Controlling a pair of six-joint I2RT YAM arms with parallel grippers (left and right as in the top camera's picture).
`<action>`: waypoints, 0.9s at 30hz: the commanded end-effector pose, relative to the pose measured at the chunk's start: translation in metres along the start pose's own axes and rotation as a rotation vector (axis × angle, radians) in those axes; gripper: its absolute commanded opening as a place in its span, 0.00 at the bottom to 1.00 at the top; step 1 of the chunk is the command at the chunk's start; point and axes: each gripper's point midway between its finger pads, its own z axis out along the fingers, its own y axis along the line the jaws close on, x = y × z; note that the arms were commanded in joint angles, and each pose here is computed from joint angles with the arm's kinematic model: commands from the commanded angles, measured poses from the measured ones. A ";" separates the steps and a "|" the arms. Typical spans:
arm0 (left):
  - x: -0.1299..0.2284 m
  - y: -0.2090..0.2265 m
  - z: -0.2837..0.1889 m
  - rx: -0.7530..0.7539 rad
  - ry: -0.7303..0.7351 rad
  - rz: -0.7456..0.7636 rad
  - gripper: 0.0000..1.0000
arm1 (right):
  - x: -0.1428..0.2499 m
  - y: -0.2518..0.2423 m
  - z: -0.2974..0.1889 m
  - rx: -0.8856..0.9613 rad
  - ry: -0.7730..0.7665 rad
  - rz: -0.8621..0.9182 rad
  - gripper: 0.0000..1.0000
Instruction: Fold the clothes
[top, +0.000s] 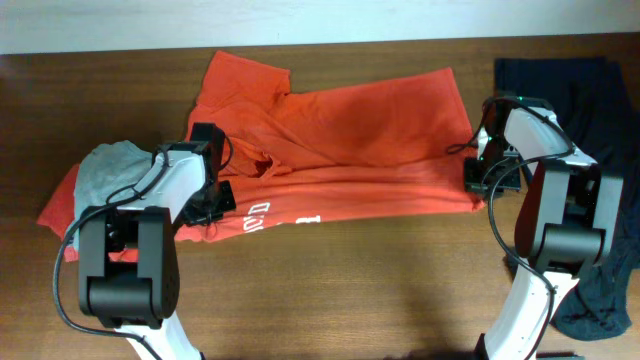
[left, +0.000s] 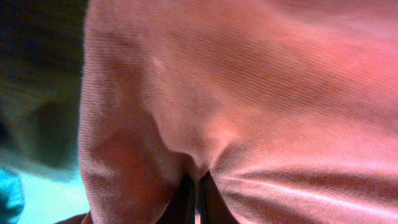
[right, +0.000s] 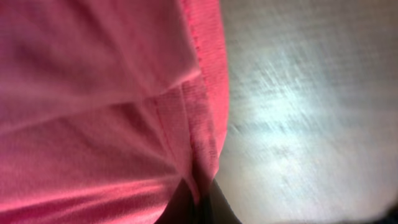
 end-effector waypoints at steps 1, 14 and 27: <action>0.037 0.026 0.033 -0.141 0.151 0.030 0.03 | 0.016 -0.036 -0.002 0.119 0.053 0.082 0.04; 0.055 0.028 0.029 -0.142 0.229 0.041 0.02 | 0.059 -0.044 -0.007 0.115 0.230 0.111 0.06; 0.052 0.027 0.030 -0.136 0.215 0.038 0.02 | 0.058 -0.042 -0.009 0.098 0.222 0.130 0.44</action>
